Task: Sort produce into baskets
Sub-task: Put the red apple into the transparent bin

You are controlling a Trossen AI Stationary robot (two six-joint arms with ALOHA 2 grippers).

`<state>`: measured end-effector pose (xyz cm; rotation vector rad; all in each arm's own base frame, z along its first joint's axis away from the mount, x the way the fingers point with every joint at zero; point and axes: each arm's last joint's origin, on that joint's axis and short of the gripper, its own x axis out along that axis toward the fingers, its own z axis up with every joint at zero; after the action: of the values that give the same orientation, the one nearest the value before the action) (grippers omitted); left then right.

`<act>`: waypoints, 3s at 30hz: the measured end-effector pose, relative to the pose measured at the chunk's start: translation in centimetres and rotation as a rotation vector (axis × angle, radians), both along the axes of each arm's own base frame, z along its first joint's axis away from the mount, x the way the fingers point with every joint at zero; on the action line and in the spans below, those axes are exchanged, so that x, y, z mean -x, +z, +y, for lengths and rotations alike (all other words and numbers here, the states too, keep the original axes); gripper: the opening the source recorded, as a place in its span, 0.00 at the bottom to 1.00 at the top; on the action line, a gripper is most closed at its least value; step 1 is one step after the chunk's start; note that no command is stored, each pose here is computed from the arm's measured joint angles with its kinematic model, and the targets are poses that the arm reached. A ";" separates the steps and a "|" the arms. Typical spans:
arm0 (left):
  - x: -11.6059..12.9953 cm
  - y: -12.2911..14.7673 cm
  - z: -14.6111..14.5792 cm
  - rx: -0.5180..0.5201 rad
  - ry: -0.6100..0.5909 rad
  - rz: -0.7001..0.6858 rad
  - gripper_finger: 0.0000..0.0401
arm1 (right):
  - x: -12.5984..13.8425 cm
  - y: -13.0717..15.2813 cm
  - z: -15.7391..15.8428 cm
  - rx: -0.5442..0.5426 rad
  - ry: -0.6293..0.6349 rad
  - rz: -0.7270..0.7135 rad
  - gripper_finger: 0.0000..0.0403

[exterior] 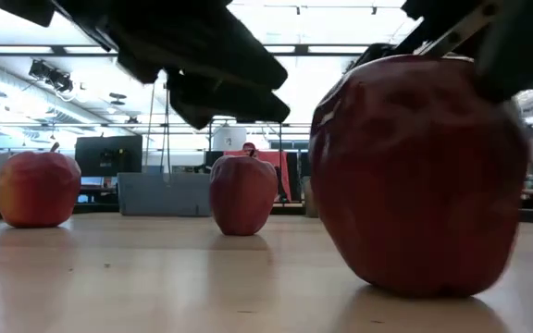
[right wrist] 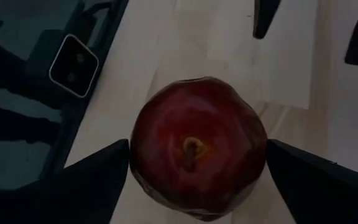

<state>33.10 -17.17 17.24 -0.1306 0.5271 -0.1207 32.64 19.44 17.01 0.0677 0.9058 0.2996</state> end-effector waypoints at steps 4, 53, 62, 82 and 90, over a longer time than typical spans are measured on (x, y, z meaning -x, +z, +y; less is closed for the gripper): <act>-0.2 0.3 0.5 0.026 0.056 -0.016 0.50 | -0.5 0.1 -0.8 -0.028 -0.023 0.010 0.80; 2.9 8.0 10.5 0.009 0.331 0.080 0.54 | 18.2 7.2 4.4 -0.097 -0.567 0.702 0.98; 3.2 7.5 10.7 -0.049 0.293 0.147 0.68 | 19.6 11.3 1.4 -0.222 -0.657 0.562 0.98; 1.5 4.4 10.8 -0.098 0.157 0.237 0.86 | 16.5 11.1 0.2 -0.210 -0.750 0.333 0.82; 0.5 1.6 10.6 -0.163 0.133 0.310 0.90 | 14.9 11.4 -0.9 -0.225 -0.759 0.268 0.83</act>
<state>32.58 -6.54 18.89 -0.0243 0.8324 0.0745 17.78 18.58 28.44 0.6561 1.0414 -0.3256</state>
